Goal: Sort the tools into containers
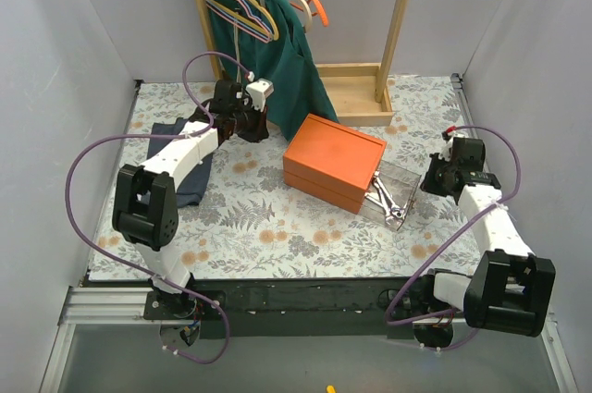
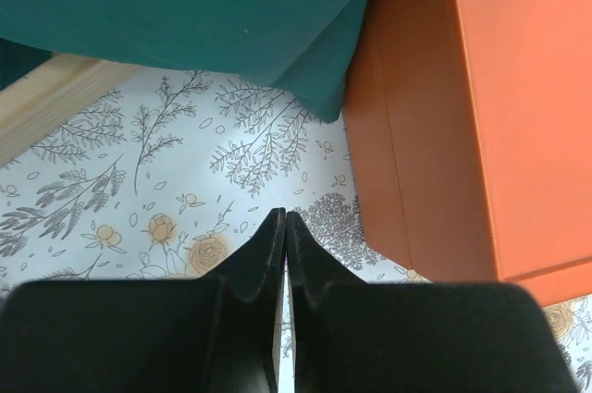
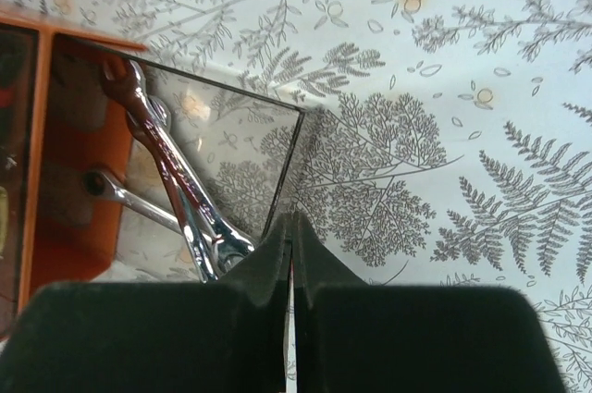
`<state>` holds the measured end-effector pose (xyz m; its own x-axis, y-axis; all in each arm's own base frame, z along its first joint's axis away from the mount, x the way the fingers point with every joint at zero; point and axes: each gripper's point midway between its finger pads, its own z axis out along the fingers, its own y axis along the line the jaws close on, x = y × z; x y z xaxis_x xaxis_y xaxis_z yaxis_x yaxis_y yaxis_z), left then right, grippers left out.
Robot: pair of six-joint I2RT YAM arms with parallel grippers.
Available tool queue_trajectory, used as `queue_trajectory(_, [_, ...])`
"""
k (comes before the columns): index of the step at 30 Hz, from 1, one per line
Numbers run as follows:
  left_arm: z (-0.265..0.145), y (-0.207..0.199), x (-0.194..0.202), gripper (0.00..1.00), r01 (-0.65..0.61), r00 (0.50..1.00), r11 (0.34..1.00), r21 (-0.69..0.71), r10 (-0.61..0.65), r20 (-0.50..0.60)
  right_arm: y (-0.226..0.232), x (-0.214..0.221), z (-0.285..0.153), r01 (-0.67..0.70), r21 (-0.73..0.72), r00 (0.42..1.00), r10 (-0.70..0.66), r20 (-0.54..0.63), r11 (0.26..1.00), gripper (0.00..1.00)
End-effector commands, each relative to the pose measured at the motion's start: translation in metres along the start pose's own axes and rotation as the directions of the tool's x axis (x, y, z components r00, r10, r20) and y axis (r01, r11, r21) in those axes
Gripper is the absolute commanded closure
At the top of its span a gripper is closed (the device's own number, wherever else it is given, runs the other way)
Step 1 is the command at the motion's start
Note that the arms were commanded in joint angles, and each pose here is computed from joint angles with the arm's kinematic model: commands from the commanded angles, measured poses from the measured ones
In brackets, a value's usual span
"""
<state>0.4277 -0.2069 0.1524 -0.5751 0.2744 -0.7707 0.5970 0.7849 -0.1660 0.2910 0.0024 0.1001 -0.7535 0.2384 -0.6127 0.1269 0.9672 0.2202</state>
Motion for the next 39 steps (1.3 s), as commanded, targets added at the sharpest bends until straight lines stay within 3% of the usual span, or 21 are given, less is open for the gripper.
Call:
queue_trajectory(1, [-0.002, -0.004, -0.008, 1.0, 0.008, 1.0, 1.0, 0.029, -0.009, 0.019, -0.006, 0.009, 0.01, 0.006, 0.014, 0.999, -0.005, -0.033, 1.0, 0.99])
queue_trajectory(6, [0.006, -0.008, 0.002, 1.0, 0.003, 1.0, 0.998, 0.065, -0.002, -0.015, 0.001, 0.02, 0.026, -0.01, -0.042, 0.997, 0.006, -0.076, 0.999, 0.99])
queue_trajectory(10, [0.008, -0.02, 0.004, 1.0, -0.006, 1.0, 0.988, 0.154, 0.01, -0.027, 0.04, 0.019, 0.031, -0.077, -0.253, 0.994, 0.053, -0.099, 0.964, 0.99])
queue_trajectory(16, [0.014, -0.031, 0.012, 1.0, -0.034, 0.998, 0.971, 0.237, 0.047, -0.05, 0.08, 0.005, 0.04, -0.116, -0.417, 0.99, 0.073, -0.119, 0.901, 0.99])
queue_trajectory(30, [0.019, -0.04, 0.006, 1.0, -0.075, 0.995, 0.963, 0.26, 0.09, -0.045, 0.145, -0.02, 0.058, -0.129, -0.594, 0.989, 0.059, -0.136, 0.794, 0.99])
queue_trajectory(36, [0.012, -0.035, 0.002, 1.0, -0.082, 0.995, 0.974, 0.213, 0.091, -0.035, 0.143, -0.014, 0.056, -0.126, -0.575, 0.989, 0.055, -0.139, 0.808, 0.99])
queue_trajectory(39, [0.001, -0.021, -0.013, 1.0, -0.079, 0.997, 0.992, 0.096, 0.079, 0.005, 0.13, -0.018, 0.049, -0.064, -0.52, 0.995, 0.017, -0.095, 0.852, 0.97])
